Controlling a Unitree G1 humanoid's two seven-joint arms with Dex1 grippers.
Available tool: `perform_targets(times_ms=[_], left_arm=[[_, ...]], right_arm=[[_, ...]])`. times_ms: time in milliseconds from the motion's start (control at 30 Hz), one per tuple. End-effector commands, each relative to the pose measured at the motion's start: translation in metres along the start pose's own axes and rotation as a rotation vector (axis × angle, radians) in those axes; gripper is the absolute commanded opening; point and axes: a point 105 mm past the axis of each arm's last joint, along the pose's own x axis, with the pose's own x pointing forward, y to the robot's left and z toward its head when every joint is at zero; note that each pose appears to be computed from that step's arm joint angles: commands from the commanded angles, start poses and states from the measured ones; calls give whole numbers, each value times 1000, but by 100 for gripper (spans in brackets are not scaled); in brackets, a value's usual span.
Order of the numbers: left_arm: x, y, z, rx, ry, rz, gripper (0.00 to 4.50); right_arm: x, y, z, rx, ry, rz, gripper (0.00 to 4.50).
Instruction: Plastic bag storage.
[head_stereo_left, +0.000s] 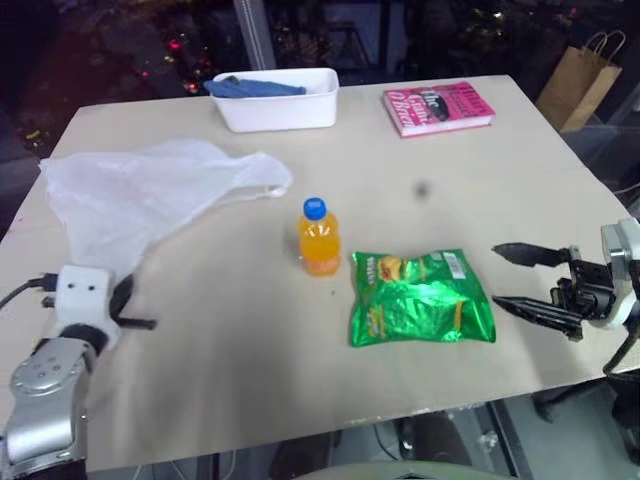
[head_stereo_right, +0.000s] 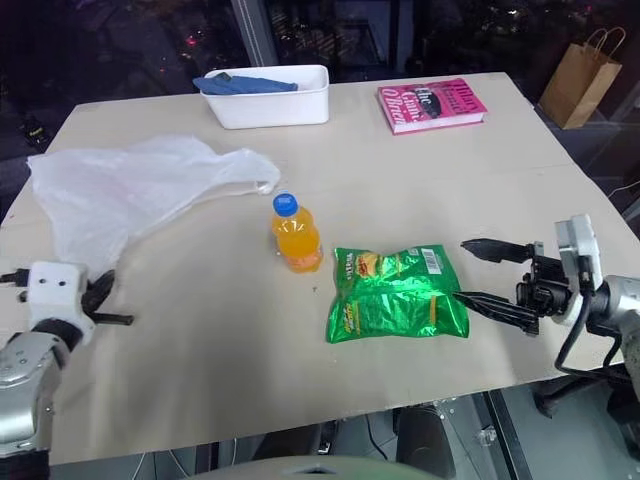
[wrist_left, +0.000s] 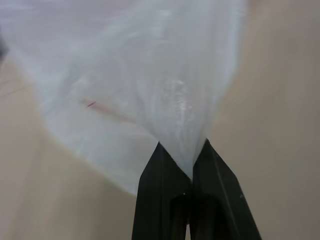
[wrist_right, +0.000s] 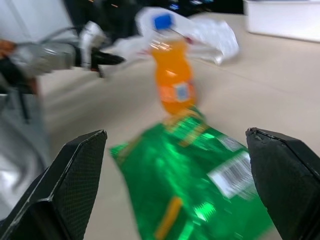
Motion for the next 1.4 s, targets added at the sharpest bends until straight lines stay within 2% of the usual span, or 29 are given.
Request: perform_targets(times_ms=[33,100,167,367,567,733,933,1067,1200,1300,1400], left_arm=[[1,-57,44,-52,-143,-238,4],[-6,-85,56,-92,-163,-382,4],[-13,-100,61,-118,-164,-467,4],[-18,-91,60,-147,-164,-463,4],[-23,-82,58,-175,-197,-442,4],[-35,-83,70,-400,-269,-477,4],[-50,-83,75,-563,-309,-535,4],[-57,-82,74,-627,-312,-560,4],[-59,-79,67,-646,-299,-559,4],[-61,-80,66,-665,-308,-579,4],[-63,-83,66,-675,-313,-598,4]], right_arm=[[2,-19,-7,30,44,-128,450],[9,-24,-15,138,54,-171,450],[15,-26,-23,222,79,-196,450],[46,8,-39,545,105,-34,450],[54,12,-56,552,202,-39,450],[61,11,-62,568,222,-30,450],[56,-9,-55,507,207,-77,450],[57,-32,-28,335,168,-103,450],[87,-41,19,59,59,-61,450],[120,-35,32,-134,68,-6,450],[150,-27,38,-229,42,34,450]])
